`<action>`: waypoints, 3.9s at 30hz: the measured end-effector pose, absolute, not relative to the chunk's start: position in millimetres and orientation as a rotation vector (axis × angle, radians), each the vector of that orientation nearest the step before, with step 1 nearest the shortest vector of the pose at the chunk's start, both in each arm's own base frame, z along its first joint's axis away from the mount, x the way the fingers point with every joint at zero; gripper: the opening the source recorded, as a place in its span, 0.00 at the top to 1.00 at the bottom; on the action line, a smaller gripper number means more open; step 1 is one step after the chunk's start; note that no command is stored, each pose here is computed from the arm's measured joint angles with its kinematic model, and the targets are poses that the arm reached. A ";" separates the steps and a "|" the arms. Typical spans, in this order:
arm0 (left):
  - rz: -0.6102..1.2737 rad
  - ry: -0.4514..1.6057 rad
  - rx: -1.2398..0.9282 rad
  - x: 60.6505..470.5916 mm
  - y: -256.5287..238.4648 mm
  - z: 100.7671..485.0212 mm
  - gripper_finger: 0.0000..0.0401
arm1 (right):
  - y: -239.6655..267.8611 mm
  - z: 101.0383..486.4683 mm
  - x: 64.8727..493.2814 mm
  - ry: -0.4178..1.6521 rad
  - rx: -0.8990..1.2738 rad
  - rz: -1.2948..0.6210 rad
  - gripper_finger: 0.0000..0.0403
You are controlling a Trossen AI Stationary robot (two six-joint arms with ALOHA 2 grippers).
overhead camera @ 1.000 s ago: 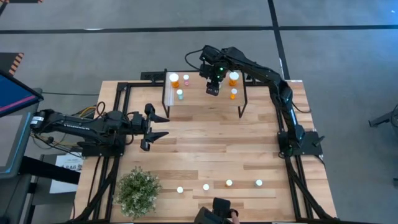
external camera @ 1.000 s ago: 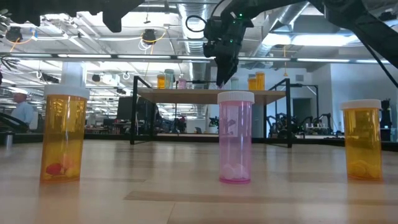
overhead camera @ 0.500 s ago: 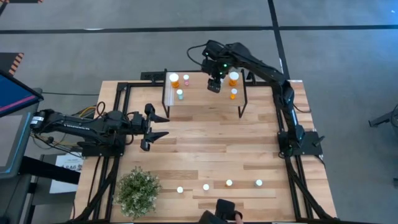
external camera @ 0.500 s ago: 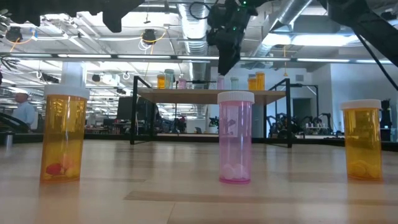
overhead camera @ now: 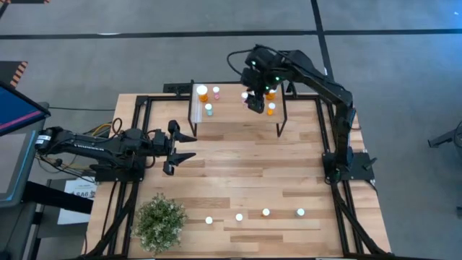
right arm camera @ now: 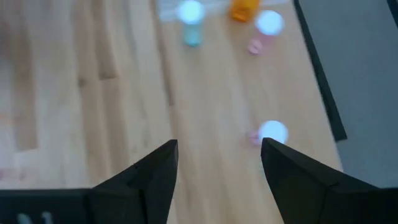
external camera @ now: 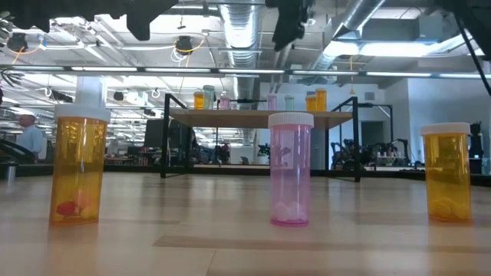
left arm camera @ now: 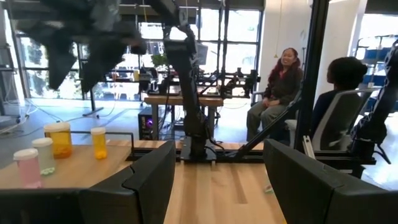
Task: Pick and place medicine bottles onto shelf by color
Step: Put the orange pill bottle on the shelf
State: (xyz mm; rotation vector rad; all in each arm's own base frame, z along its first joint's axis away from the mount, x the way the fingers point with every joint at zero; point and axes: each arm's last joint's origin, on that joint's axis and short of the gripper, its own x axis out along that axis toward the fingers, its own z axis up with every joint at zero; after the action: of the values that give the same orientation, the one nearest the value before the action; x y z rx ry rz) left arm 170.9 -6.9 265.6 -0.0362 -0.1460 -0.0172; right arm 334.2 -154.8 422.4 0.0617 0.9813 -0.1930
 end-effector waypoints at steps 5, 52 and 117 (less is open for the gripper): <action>-0.037 -0.145 -0.061 170.9 -7.4 265.6 0.42 | -115.0 435.7 331.3 0.955 0.024 -0.115 0.37; -0.044 -0.119 -0.121 170.6 -17.1 263.4 0.42 | 166.3 177.0 261.9 0.934 0.055 0.250 0.37; -0.031 -0.098 -0.122 178.7 -17.6 257.8 0.42 | -50.5 364.7 310.2 0.475 -0.112 -0.035 0.64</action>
State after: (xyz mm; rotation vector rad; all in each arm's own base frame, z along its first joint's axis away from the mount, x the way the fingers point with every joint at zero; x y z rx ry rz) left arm 178.7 -17.6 257.8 -0.1222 -0.0981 -0.0315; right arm 310.2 -50.5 364.7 -0.1124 0.4748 -0.0348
